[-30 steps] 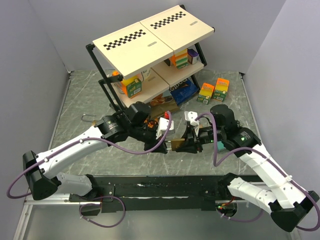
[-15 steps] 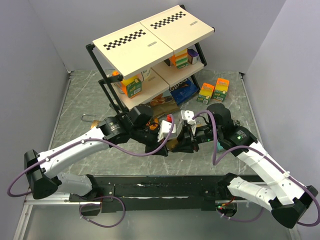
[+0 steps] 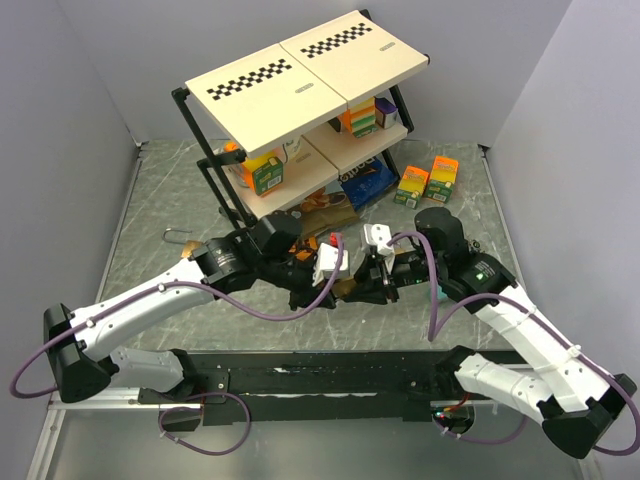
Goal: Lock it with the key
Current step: Lock the lock.
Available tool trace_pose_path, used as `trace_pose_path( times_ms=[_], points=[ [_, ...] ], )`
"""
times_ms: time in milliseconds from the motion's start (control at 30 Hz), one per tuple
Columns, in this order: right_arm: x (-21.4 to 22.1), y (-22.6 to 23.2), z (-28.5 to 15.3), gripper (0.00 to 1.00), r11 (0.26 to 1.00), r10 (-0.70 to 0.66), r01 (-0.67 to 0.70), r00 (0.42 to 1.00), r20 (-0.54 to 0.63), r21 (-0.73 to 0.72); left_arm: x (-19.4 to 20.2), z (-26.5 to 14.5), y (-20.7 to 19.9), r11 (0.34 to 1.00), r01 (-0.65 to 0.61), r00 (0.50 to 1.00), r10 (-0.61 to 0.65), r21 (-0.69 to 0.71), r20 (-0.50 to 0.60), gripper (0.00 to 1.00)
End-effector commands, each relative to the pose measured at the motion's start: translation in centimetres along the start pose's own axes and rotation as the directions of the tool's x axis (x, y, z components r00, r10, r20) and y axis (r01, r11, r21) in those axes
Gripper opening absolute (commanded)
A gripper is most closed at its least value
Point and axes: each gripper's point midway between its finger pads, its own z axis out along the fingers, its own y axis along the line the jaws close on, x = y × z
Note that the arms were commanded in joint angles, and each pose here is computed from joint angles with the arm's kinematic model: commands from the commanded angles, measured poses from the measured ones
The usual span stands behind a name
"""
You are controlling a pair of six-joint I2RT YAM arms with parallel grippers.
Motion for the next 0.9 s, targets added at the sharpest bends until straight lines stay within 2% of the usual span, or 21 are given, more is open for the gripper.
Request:
trace_pose_path(
  times_ms=[0, 167, 233, 333, 467, 600, 667, 733, 867],
  points=[
    [0.3, 0.9, -0.3, 0.20, 0.999, -0.010, 0.009, 1.000, -0.011, -0.039, -12.9, -4.5, -0.6, 0.938, -0.320, 0.847, 0.346, -0.131, 0.403, 0.01],
    [0.2, 0.1, -2.4, 0.24, 1.000, 0.027, -0.027, 0.999, -0.020, 0.009, -10.6, -4.8, -0.2, 0.937, -0.316, 0.867, 0.350, -0.152, 0.356, 0.01],
    [0.5, 0.0, -3.3, 0.29, 0.999, 0.030, -0.029, 0.999, -0.026, 0.033, -9.8, -5.0, 0.2, 0.937, -0.311, 0.873, 0.348, -0.160, 0.342, 0.01],
    [0.5, 0.1, -3.8, 0.40, 0.999, 0.017, -0.016, 0.999, -0.029, 0.046, -9.3, -5.2, 0.5, 0.939, -0.302, 0.881, 0.340, -0.162, 0.328, 0.01],
    [0.3, 0.0, -4.1, 0.67, 0.998, 0.005, -0.003, 1.000, -0.027, 0.060, -9.4, -5.3, 0.9, 0.937, -0.304, 0.881, 0.345, -0.169, 0.325, 0.01],
    [0.4, -0.4, -4.3, 0.71, 0.997, 0.000, 0.002, 1.000, -0.026, 0.083, -9.8, -5.2, 0.8, 0.941, -0.301, 0.879, 0.338, -0.157, 0.336, 0.01],
    [0.6, -0.9, -4.2, 0.83, 0.995, 0.014, -0.012, 1.000, -0.017, 0.097, -10.0, -5.4, 0.8, 0.945, -0.288, 0.880, 0.325, -0.154, 0.346, 0.01],
    [0.3, -1.1, -4.3, 0.91, 0.993, 0.003, -0.003, 1.000, 0.001, 0.114, -10.5, -5.7, 0.6, 0.946, -0.286, 0.873, 0.322, -0.152, 0.366, 0.01],
    [0.4, -1.5, -3.9, 0.93, 0.991, 0.012, -0.019, 0.999, 0.052, 0.131, -11.5, -6.6, 0.3, 0.959, -0.248, 0.865, 0.284, -0.138, 0.414, 0.01]
  ],
)
